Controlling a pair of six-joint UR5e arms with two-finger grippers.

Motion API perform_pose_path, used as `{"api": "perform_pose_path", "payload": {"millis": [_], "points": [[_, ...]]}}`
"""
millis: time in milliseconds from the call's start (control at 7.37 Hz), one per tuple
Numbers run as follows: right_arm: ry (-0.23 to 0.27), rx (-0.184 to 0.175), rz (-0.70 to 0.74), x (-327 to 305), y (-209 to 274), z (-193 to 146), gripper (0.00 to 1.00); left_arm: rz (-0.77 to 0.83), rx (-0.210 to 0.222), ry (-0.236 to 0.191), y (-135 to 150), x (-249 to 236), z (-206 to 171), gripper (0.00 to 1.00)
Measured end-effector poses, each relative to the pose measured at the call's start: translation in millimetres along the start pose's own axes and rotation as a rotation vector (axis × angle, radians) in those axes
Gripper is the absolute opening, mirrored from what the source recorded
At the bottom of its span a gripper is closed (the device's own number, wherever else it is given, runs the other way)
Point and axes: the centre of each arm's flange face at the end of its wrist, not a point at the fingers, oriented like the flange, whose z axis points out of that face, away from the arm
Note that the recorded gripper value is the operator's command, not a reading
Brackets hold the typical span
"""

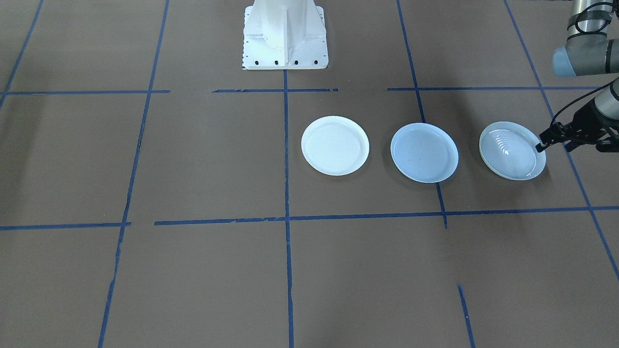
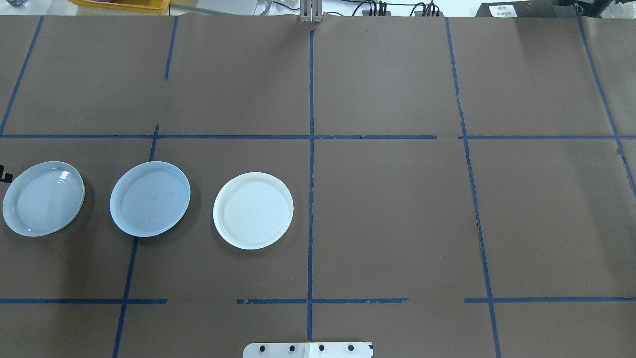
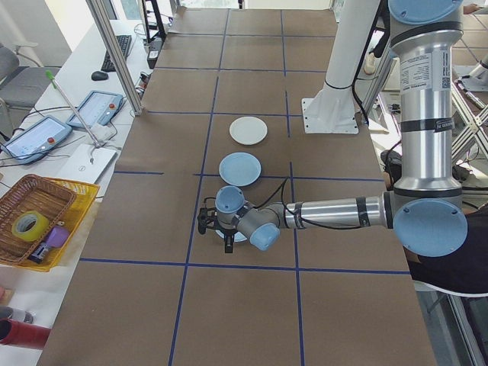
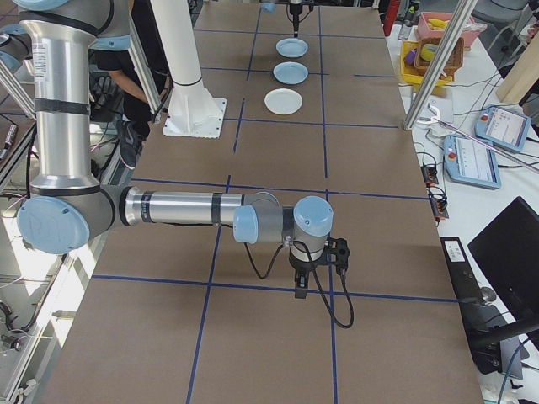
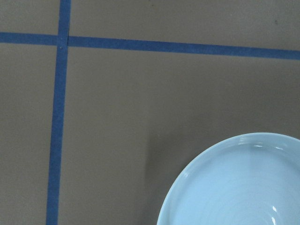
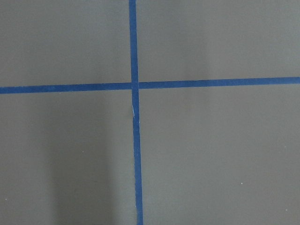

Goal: Stack plate in center

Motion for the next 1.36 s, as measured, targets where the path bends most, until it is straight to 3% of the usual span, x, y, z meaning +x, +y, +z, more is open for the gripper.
{"api": "perform_pose_path", "payload": {"millis": [271,950,1357], "points": [[0.001,0.0,0.0,0,0,0,1.0,-0.005,-0.013,0.014,10,1,20,0.79],[0.001,0.0,0.0,0,0,0,1.0,0.003,-0.016,0.017,14,-5,28,0.0],[0.001,0.0,0.0,0,0,0,1.0,0.009,-0.012,0.029,13,-1,23,0.0]]}}
